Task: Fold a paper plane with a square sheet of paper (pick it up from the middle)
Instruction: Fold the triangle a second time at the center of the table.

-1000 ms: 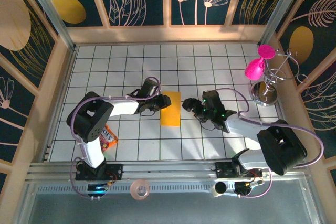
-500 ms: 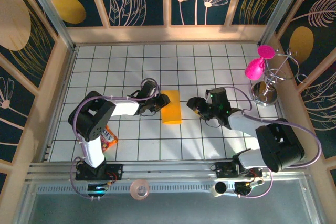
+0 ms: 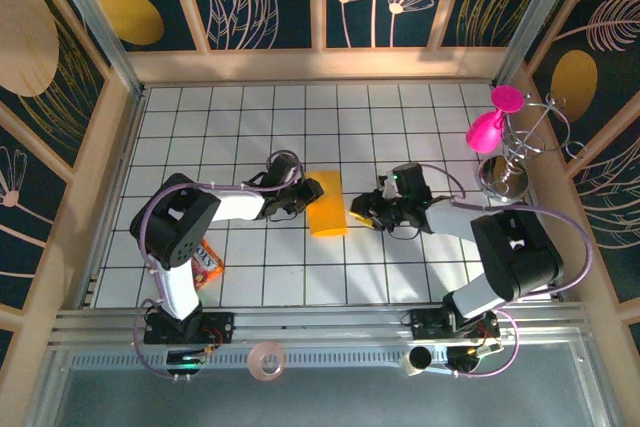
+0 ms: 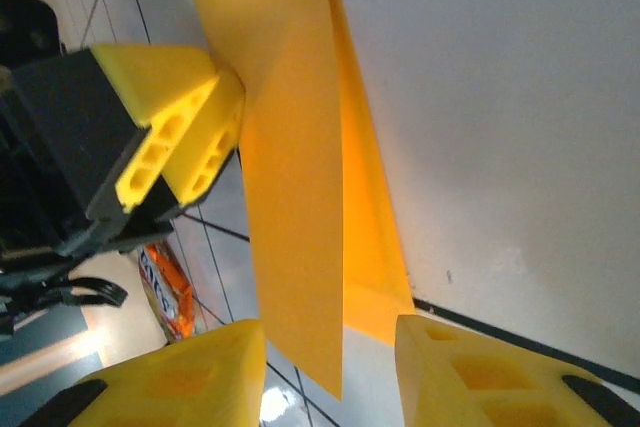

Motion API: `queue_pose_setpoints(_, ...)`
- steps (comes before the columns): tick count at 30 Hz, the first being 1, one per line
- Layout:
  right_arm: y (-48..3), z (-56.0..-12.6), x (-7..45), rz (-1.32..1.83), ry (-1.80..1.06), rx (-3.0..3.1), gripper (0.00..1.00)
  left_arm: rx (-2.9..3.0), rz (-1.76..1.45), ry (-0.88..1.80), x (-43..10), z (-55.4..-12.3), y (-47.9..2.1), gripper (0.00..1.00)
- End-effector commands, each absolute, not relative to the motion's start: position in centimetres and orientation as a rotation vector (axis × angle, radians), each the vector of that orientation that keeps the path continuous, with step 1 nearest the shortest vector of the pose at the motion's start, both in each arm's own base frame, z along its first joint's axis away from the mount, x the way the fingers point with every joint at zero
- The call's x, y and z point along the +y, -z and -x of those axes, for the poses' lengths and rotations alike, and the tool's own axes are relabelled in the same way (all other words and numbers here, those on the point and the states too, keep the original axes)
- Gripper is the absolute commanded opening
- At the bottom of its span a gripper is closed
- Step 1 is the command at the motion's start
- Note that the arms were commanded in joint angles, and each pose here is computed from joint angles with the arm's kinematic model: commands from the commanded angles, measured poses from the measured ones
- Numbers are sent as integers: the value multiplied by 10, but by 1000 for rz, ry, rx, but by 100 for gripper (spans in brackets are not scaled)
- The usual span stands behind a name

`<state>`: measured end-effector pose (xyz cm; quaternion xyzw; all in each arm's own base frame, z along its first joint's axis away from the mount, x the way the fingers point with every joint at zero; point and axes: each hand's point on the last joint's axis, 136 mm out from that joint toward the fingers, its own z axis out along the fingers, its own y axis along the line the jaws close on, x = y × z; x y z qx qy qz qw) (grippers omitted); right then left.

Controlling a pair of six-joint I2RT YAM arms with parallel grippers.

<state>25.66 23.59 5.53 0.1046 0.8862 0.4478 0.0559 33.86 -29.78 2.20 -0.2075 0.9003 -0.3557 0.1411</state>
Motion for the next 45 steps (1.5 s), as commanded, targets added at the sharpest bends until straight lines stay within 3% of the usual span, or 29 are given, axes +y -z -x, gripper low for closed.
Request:
queue_pose_setpoints(1, -61, -246, 251, -250, -1432, 2713, 37, 2650, 673, 981, -288, -327, -4, 33)
queue_pose_setpoints(22, -53, -234, 262, -269, -1509, 2727, 21, 2602, 609, 1047, -292, -330, -20, 33)
queue_pose_setpoints(32, -53, -239, 257, -312, -1427, 2732, 0, 2518, 497, 1071, -298, -343, -58, 34)
queue_pose_setpoints(37, -48, -241, 249, -327, -1344, 2761, 0, 2453, 420, 984, -294, -361, -79, 39)
queue_pose_setpoints(45, -48, -244, 246, -306, -1293, 2766, 0, 2513, 397, 956, -302, -371, -52, 36)
